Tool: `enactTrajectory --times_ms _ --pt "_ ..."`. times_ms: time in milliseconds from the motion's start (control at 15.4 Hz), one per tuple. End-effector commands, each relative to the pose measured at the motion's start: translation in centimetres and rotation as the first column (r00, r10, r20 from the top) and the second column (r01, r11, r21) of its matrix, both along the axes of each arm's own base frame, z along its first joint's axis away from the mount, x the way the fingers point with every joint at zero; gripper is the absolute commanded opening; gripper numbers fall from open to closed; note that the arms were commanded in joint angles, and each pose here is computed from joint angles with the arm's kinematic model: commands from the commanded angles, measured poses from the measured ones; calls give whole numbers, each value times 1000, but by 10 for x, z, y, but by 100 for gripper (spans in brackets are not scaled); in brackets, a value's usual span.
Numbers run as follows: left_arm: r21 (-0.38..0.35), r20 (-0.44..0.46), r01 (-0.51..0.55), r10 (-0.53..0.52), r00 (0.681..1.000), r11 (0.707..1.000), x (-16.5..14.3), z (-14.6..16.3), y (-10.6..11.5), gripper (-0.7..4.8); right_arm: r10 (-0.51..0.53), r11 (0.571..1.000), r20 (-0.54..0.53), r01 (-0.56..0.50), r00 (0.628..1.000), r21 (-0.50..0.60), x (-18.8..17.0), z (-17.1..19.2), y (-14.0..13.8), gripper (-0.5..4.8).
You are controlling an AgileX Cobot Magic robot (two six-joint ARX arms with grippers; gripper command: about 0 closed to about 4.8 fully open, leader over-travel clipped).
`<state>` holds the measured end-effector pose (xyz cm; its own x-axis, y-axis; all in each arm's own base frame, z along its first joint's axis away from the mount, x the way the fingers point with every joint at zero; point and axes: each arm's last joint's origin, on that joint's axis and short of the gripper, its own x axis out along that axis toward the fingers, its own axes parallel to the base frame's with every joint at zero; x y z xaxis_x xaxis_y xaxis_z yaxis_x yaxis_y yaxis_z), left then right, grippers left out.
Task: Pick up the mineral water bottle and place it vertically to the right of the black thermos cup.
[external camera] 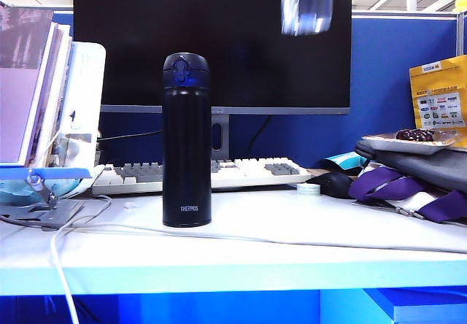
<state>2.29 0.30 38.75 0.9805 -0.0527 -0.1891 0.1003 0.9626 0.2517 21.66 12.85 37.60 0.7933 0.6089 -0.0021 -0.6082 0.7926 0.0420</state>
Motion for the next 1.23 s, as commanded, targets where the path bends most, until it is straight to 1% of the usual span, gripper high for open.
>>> enactTrajectory --times_ms 65,259,389,519,713,973,1037,1232 --pt "-11 8 3 -3 1000 1000 0 1 0 479 41 998 37 -42 998 40 18 -4 15 159" --pt "-11 8 3 -3 1000 1000 0 1 0 479 74 997 8 -74 997 25 36 -26 38 159" --pt "-11 8 2 -2 1000 1000 0 1 0 479 77 997 -38 -76 996 25 47 -42 49 158" --pt "-11 8 3 -3 1000 1000 0 1 0 479 70 997 -43 -69 997 28 54 -59 54 158" --pt "-11 8 3 -3 1000 1000 0 1 0 479 33 999 -74 -32 997 14 54 -82 54 158" --pt "-11 8 3 -3 1000 1000 0 1 0 479 16 998 -95 -10 995 62 56 -112 55 158" --pt "-11 8 3 -3 1000 1000 0 1 0 479 16 998 -124 -9 992 57 61 -122 58 158" --pt "-11 8 3 -2 1000 1000 0 1 0 479 18 998 -133 -10 991 64 71 -142 65 158"
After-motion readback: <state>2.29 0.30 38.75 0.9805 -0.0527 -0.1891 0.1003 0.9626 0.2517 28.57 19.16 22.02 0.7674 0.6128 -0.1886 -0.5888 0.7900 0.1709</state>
